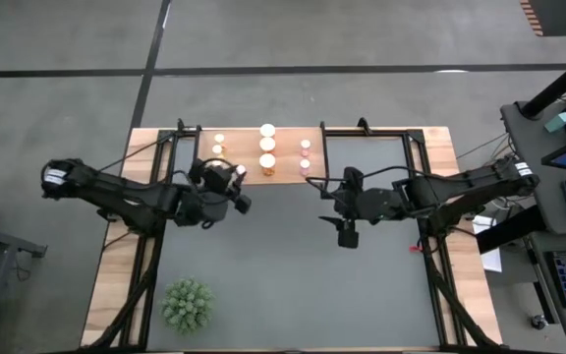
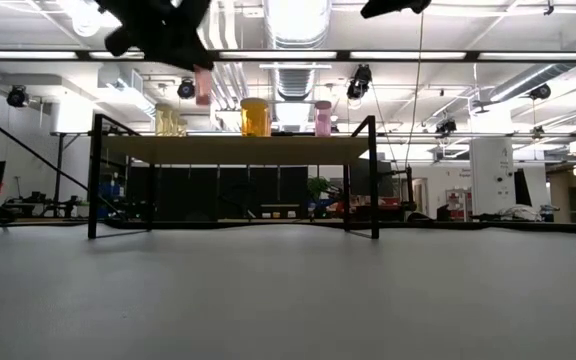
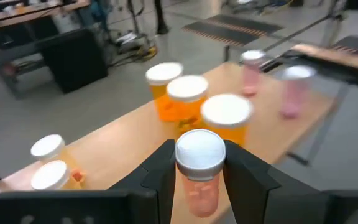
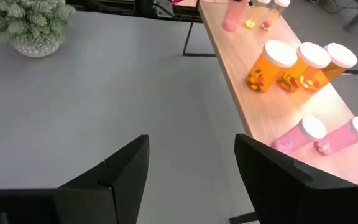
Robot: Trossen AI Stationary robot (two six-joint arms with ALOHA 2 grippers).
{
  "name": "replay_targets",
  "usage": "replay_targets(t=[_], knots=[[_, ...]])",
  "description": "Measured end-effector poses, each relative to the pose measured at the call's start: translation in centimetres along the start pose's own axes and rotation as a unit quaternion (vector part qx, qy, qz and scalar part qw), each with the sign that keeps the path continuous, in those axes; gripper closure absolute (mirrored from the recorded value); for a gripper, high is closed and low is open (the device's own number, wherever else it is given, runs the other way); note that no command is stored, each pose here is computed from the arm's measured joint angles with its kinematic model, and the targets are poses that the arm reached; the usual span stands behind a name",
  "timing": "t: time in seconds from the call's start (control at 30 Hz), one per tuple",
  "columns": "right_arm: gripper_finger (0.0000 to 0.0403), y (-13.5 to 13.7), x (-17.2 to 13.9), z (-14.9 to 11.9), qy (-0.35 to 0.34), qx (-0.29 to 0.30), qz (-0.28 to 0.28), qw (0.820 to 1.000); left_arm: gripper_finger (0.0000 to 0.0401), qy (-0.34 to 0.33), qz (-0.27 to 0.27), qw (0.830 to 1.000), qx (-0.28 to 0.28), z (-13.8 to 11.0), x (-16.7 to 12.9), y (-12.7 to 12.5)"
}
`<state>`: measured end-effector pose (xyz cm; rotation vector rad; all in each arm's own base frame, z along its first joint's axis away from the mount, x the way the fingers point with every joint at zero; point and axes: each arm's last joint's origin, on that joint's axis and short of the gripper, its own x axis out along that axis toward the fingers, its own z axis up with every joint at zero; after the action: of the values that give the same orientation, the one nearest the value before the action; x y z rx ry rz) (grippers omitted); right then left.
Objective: Pick and place medicine bottles onto shelf by color
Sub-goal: Put the red pill bottle on the shelf
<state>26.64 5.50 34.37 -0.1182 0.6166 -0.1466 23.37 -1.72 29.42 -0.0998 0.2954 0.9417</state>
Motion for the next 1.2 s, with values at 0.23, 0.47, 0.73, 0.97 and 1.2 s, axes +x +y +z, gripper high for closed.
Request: replay_targets(t=[0.23,0.47,0.73,0.97,1.2], knots=[[0.0177,0.3,0.7,-0.2,0.012,-0.006,0.0,1.0,0.0305,0.018,0.045,0.999,0.014,-0.7,2.5,-0.2],[0.0177,0.4,0.8,-0.3,0.014,-0.006,0.001,1.0,0.0305,0.037,0.052,0.998,0.008,-1.7,3.7,-0.5],[0.0177,0.4,0.8,-0.4,0.015,-0.008,0.001,1.0,0.0305,0.042,0.07,0.996,0.019,-2.3,4.2,0.0],[0.0177,0.4,0.8,-0.4,0.015,-0.005,0.001,1.0,0.0305,0.041,0.078,0.996,0.017,-2.5,4.4,0.2],[0.0175,0.4,0.8,-0.4,0.015,-0.005,0.001,1.0,0.028,0.046,0.071,0.996,0.009,-2.5,4.4,0.2]])
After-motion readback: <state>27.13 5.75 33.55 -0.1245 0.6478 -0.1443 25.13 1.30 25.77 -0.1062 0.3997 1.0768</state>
